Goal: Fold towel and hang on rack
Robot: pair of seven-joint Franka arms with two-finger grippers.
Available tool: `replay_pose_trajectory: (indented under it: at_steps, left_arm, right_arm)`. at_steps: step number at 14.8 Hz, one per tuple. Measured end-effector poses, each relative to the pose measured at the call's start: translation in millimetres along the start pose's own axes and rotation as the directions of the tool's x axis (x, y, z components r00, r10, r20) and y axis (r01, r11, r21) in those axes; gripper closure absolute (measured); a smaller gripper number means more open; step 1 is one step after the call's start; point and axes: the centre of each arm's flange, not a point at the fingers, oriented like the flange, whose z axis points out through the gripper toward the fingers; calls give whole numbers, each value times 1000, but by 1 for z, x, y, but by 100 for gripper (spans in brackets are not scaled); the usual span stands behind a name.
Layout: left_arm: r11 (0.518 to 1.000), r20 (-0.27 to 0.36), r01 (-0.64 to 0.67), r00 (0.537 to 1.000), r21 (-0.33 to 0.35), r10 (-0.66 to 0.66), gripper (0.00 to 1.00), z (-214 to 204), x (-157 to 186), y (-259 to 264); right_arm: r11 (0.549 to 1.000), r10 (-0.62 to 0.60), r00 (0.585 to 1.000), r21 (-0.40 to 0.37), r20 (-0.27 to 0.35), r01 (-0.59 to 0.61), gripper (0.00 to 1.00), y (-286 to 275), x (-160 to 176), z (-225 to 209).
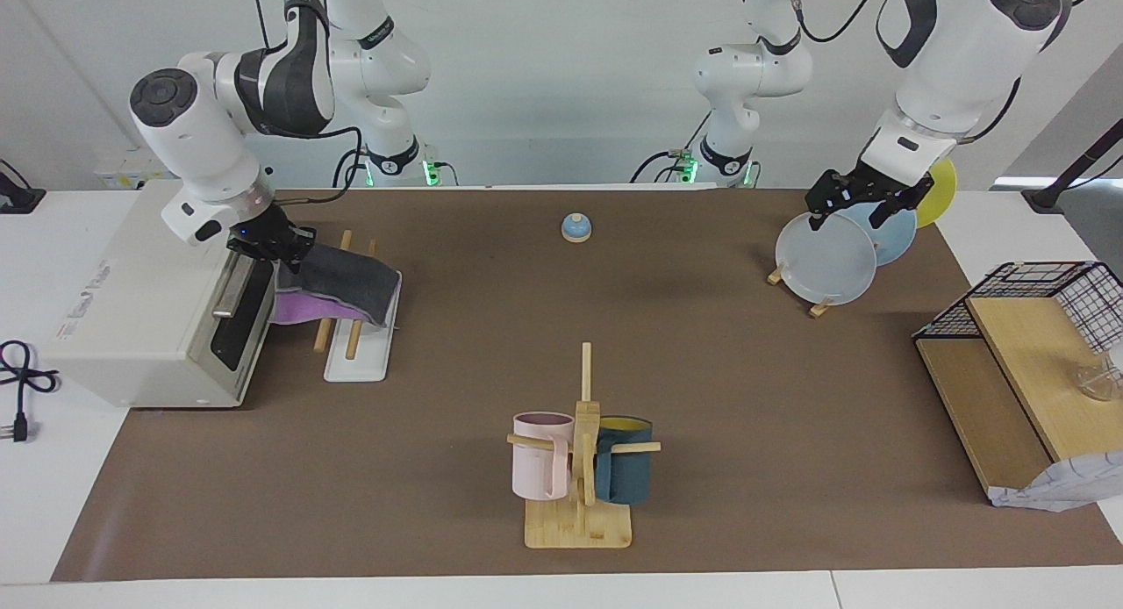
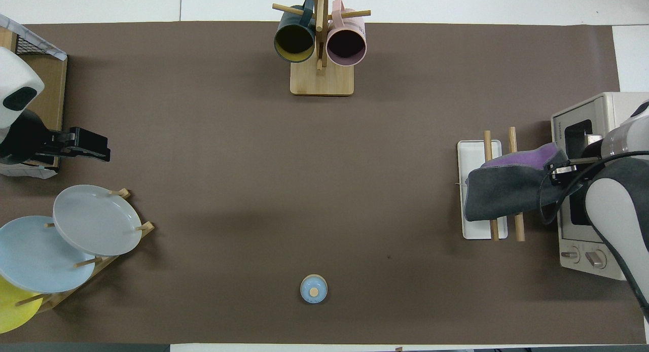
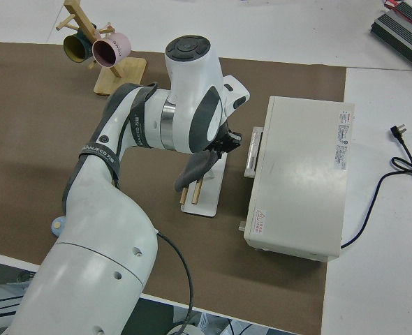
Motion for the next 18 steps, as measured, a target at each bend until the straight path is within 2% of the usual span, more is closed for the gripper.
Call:
replay_pose_trajectory:
  at_steps: [1, 5, 6, 10, 11, 14, 18]
  left_arm:
    - [1000, 2, -4, 1000, 0, 4, 0, 0, 0, 2]
    - [1000, 3, -7, 1000, 1, 7, 0, 0, -1, 4]
    - [1000, 1, -7, 1000, 1, 7, 0, -1, -1, 4]
    - [1000, -9, -5, 1000, 0, 5, 0, -6, -4, 3]
    - [1000, -9, -5, 1000, 0, 5, 0, -6, -4, 3]
    - [1000, -10, -5, 1000, 0, 5, 0, -6, -4, 3]
    - [1000, -10, 2, 1000, 0, -2, 0, -7, -4, -1]
  right_arm:
    - [1000, -5, 1000, 0, 1, 5, 94, 1, 0, 0]
    - [1000, -30, 1000, 1, 1, 30, 60, 4, -1, 0]
    - [999, -32, 999, 1, 1, 32, 45, 4, -1, 0]
    - [999, -38, 999, -3, -20, 38, 4, 4, 1, -10]
    - [999, -40, 999, -5, -28, 40, 0, 3, 2, -19]
    - [999, -49, 998, -8, -32, 49, 0, -2, 2, -57]
    - [999, -37, 999, -9, -5, 37, 0, -23, -7, -121]
